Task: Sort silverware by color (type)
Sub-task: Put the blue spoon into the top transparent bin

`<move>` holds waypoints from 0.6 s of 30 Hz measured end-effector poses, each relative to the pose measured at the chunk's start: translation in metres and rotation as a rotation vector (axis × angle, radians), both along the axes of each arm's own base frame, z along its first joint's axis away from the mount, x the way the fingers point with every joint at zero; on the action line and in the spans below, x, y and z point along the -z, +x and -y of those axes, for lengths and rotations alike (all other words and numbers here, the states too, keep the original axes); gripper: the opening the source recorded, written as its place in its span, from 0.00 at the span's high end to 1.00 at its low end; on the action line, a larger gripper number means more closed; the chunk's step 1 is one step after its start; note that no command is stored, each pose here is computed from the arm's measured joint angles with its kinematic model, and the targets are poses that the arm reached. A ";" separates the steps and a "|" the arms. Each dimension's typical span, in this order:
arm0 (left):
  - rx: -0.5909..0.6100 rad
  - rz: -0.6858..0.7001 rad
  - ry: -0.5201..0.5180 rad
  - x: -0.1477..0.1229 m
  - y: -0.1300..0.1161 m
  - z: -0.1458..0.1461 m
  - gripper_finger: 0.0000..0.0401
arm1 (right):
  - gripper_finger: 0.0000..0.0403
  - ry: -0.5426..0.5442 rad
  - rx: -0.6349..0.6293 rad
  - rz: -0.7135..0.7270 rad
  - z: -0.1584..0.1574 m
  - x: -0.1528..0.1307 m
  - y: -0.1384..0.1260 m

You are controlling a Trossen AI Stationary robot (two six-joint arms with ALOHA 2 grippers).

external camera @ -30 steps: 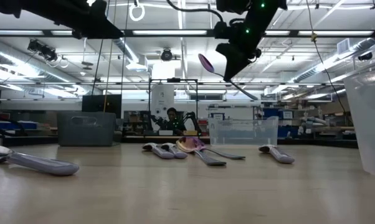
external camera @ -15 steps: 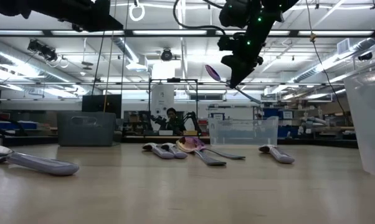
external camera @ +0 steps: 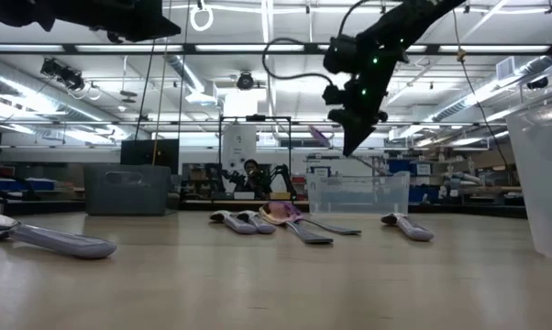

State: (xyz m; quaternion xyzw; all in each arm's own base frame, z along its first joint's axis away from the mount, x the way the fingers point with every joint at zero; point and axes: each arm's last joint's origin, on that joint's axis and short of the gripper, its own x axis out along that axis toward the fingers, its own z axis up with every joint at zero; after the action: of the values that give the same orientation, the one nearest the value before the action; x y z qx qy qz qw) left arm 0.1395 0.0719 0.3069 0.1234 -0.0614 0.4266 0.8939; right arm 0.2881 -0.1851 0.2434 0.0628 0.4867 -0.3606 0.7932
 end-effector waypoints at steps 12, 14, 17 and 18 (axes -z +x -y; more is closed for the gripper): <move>-0.009 -0.027 -0.012 0.003 0.000 -0.002 0.71 | 0.94 0.179 0.177 -0.022 0.003 0.023 -0.006; -0.007 -0.025 -0.014 0.003 0.000 -0.001 0.71 | 0.94 0.199 0.198 -0.014 0.004 0.024 -0.007; -0.005 -0.025 -0.015 0.003 0.000 -0.001 0.71 | 0.94 0.209 0.227 -0.012 0.005 0.026 -0.010; -0.005 -0.027 -0.015 0.003 0.000 -0.001 0.71 | 0.94 0.210 0.233 -0.009 0.006 0.027 -0.011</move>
State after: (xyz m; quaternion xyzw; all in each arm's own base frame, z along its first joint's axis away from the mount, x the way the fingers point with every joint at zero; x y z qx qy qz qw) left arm 0.1396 0.0731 0.3039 0.1225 -0.0456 0.4277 0.8944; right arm 0.2771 -0.1914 0.2162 0.1998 0.5148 -0.3975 0.7329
